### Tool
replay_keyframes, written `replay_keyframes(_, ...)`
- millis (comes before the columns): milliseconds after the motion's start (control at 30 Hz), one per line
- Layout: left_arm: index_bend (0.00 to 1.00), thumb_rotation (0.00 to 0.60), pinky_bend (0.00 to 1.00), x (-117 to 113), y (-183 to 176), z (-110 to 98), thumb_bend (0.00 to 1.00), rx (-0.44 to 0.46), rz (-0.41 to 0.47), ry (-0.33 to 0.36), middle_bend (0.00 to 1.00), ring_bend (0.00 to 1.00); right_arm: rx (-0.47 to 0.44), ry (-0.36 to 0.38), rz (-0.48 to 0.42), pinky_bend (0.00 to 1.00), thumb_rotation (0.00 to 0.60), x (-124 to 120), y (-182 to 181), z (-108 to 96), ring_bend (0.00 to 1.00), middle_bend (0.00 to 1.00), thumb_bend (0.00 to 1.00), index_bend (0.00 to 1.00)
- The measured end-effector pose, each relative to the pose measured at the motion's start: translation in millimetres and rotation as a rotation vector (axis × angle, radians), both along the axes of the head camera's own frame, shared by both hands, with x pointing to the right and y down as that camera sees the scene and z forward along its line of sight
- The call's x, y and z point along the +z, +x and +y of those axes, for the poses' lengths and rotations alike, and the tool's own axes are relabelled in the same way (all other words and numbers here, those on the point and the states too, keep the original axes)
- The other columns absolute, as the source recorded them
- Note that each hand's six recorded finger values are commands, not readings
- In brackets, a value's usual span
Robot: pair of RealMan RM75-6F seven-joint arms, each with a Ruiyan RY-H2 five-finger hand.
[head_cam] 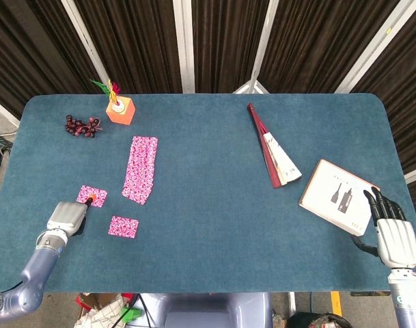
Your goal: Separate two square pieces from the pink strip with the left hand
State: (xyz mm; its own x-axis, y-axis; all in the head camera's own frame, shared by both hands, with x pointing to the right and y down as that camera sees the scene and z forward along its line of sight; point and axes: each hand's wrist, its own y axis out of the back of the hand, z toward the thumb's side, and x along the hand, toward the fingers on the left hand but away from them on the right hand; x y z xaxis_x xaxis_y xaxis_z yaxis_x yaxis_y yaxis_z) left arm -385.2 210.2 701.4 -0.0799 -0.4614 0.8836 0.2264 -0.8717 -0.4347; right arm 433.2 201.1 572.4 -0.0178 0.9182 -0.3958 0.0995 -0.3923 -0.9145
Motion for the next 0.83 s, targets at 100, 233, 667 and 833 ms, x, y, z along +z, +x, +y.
replay_keyframes(100, 0.05, 0.6, 0.86, -3.9, 1.0, -1.5, 0.81, -0.01, 0.017, 0.013, 0.86, 0.76, 0.001, 0.004, -0.001, 0.15, 0.6, -0.9, 0.3, -0.2, 0.12, 0.0, 0.22, 0.01)
replay_keyframes(233, 0.05, 0.6, 0.66, -16.6, 4.6, -3.0, 0.49, -0.018, 0.059, 0.05, 0.6, 0.51, 0.004, 0.003, -0.002, 0.15, 0.6, 0.0, 1.1, -0.3, 0.12, 0.0, 0.22, 0.01)
replay_keyframes(667, 0.05, 0.6, 0.25, -133.1, -31.6, 34.0, 0.21, -0.153, 0.238, 0.461, 0.09, 0.09, 0.001, 0.03, -0.013, 0.15, 0.6, -6.5, 0.4, -0.1, 0.11, 0.0, 0.22, 0.01)
replay_keyframes(833, 0.05, 0.6, 0.24, -164.0, -66.0, 66.7, 0.19, -0.225, 0.221, 0.566, 0.08, 0.09, 0.001, 0.039, -0.016, 0.15, 0.6, -9.2, 1.6, -0.8, 0.11, 0.0, 0.22, 0.01)
